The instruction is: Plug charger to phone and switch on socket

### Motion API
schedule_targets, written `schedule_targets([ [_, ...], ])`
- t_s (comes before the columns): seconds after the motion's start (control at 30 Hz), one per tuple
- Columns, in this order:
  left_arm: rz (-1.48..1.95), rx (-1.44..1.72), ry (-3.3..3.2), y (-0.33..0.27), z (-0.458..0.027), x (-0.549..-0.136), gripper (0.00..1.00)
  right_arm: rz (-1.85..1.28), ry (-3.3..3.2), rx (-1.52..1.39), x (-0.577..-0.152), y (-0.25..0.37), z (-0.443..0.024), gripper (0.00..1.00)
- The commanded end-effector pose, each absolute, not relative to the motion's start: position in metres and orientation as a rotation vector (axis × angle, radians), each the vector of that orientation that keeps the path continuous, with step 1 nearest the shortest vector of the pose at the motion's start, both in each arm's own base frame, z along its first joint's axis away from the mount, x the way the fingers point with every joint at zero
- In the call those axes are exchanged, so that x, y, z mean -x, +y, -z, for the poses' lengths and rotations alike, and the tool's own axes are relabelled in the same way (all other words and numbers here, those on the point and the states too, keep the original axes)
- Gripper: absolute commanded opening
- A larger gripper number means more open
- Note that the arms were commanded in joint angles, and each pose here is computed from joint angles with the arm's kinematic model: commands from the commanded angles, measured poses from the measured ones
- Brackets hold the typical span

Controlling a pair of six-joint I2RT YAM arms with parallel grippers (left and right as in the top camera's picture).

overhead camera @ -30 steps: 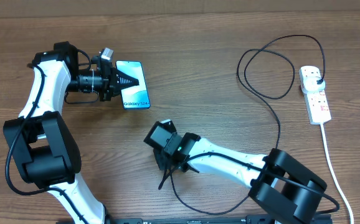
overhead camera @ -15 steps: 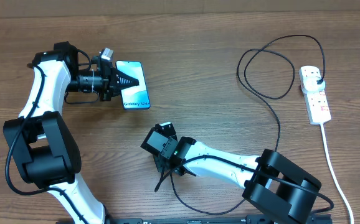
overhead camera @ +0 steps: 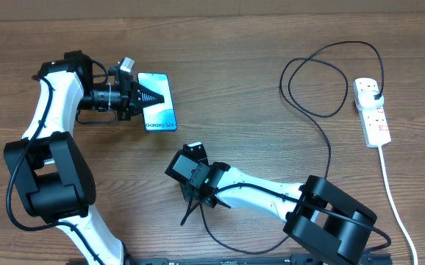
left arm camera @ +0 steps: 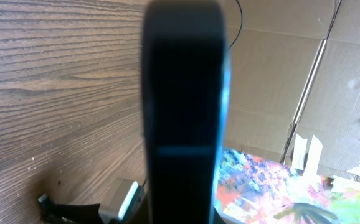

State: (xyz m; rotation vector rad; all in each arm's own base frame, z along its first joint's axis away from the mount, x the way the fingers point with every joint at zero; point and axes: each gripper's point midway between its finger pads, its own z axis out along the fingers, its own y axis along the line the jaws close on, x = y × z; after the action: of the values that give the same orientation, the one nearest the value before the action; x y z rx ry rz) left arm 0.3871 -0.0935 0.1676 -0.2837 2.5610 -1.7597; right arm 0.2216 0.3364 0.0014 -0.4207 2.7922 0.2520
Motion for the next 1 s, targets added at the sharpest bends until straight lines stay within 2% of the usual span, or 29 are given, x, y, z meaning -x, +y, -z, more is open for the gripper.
schedule_targets([
  [0.0,1.790,0.225,2.517,-0.098,-0.174,-0.387,0.04,-0.225,2.799,0.410,-0.223,0.334,0.005,0.04],
  [0.17,1.808,0.227,2.504,-0.099,-0.176,-0.388,0.05,-0.283,2.823,0.417,-0.217,0.339,0.002,0.04],
  [0.27,1.848,0.227,2.474,-0.101,-0.182,-0.387,0.04,-0.341,2.851,0.379,-0.214,0.337,-0.016,0.04],
  [0.47,1.984,0.066,2.253,-0.108,-0.213,-0.378,0.05,-0.438,2.782,0.278,-0.225,0.312,-0.088,0.04],
  [0.7,2.055,0.038,2.105,-0.112,-0.239,-0.365,0.04,-0.763,2.637,0.381,-0.198,0.305,-0.183,0.04],
  [0.97,2.036,-0.029,2.204,-0.124,-0.227,-0.354,0.04,-0.794,2.552,0.358,-0.180,0.271,-0.226,0.04],
])
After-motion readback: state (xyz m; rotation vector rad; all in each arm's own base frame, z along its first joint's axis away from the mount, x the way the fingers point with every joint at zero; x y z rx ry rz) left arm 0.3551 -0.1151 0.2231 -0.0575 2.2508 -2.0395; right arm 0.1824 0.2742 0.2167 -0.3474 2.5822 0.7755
